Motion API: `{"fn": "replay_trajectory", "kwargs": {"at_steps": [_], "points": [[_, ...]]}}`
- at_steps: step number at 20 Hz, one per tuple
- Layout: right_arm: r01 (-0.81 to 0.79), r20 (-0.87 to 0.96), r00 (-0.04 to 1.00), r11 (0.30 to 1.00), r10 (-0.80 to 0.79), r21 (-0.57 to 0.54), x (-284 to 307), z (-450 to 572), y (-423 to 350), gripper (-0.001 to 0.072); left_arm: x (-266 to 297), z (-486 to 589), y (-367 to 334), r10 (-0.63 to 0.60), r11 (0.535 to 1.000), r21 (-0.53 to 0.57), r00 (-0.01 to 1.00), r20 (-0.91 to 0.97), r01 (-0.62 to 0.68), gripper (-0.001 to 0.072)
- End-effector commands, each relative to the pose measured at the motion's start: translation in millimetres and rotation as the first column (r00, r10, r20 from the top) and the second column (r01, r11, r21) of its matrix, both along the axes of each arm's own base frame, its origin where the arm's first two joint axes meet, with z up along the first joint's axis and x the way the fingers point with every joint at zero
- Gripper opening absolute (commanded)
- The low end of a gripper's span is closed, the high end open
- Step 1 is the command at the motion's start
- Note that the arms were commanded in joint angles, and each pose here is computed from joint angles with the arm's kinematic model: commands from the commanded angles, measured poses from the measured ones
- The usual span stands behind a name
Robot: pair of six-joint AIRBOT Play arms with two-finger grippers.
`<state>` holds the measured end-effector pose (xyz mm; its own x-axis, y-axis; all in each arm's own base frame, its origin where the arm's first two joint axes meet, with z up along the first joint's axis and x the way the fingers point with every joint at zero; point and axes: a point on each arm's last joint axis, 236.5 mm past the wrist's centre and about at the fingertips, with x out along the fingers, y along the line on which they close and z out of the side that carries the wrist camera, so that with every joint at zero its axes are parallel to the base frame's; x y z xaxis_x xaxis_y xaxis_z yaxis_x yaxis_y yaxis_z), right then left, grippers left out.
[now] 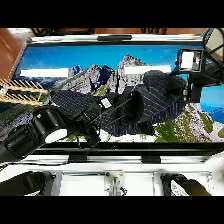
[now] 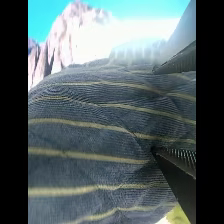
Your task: Fold the shirts.
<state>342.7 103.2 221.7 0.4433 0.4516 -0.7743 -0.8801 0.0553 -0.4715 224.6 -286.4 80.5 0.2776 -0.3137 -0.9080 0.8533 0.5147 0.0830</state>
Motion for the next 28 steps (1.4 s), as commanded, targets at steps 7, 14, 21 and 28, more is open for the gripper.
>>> {"fn": "replay_trajectory", "kwargs": {"at_steps": [7,14,21,28], "points": [[-0.113,-0.218,0.969,0.993,0.116,0.027,0.8,-54.5,22.5,0.0571,15.1,18.7,0.2,-0.071,0.997,0.014,0.994,0.087,0.070,0.0050],[-0.128,-0.250,0.962,0.991,0.114,-0.043,-1.9,-68.5,35.7,0.0311,47.1,46.0,14.2,-0.043,0.999,-0.008,0.986,0.161,0.045,0.0049],[-0.089,-0.248,0.965,0.996,0.080,-0.024,-10.0,-56.5,36.4,0.0113,66.9,44.8,36.5,0.027,1.000,-0.002,0.987,0.159,-0.027,0.0087],[0.033,-0.189,0.982,0.999,-0.027,0.028,-33.5,-14.0,34.3,0.0111,94.3,63.6,74.5,0.133,0.991,0.005,0.970,0.203,-0.137,0.0684]]}}
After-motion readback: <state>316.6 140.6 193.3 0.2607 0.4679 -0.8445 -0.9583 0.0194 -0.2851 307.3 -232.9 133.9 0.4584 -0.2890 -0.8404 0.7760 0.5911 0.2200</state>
